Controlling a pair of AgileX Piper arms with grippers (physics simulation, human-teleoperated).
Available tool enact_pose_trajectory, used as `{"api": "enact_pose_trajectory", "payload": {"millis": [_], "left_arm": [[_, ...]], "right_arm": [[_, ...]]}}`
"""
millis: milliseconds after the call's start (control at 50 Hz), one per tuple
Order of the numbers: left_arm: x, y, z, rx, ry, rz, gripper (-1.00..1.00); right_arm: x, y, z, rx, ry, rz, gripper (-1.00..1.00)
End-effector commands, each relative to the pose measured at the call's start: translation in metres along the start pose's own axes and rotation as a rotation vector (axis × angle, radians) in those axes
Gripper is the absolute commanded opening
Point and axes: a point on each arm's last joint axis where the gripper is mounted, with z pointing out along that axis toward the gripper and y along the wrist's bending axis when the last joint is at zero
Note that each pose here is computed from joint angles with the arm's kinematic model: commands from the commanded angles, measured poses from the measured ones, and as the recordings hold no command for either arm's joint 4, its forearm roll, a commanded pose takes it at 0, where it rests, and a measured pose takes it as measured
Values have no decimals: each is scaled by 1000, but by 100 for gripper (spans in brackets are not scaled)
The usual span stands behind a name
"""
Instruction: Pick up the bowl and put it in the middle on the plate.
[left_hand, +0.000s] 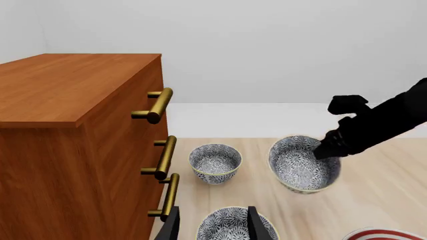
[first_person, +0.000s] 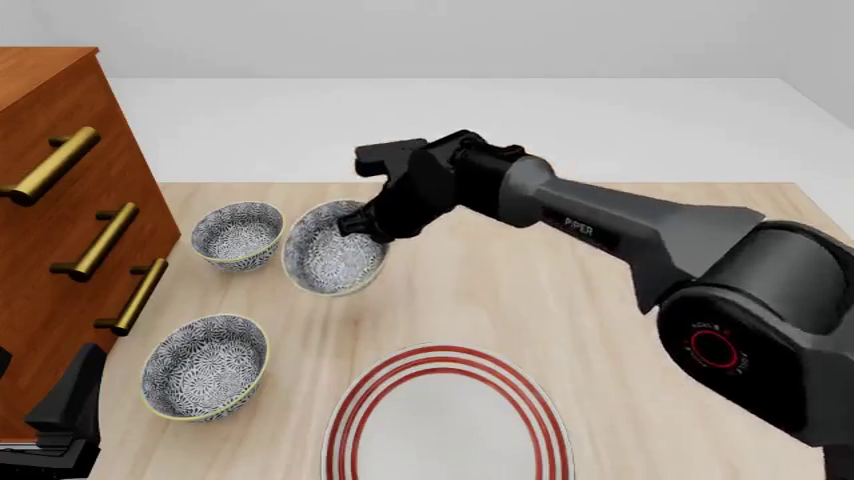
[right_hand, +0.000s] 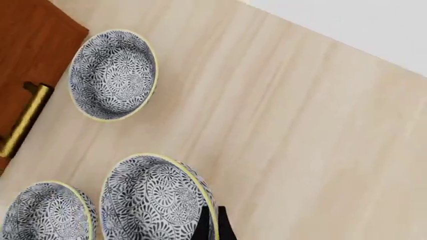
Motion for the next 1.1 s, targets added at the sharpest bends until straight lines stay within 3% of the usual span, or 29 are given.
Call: {"api": "enact_pose_trajectory", "payload": {"millis": [20, 120, 280, 480, 560, 720, 1100], "left_arm": [[0, 0, 0, 0, 0, 0, 100], [0, 0, 0, 0, 0, 0, 100], [0, 0, 0, 0, 0, 0, 100], [0, 0, 0, 0, 0, 0, 100], [0, 0, 0, 0, 0, 0, 100], [0, 0, 0, 0, 0, 0, 100], [0, 0, 0, 0, 0, 0, 100]], "right_arm": [[15, -6, -87, -21, -97, 66, -100], [36, -10, -127, -31, -121, 81, -100], [75, -25, -165, -18, -122, 117, -100], [119, -38, -188, -5, -105, 148, -100], [145, -43, -181, 6, -60, 173, -100], [168, -44, -179, 6, -24, 194, -100], [195, -33, -153, -18, 42, 195, -100]]}}
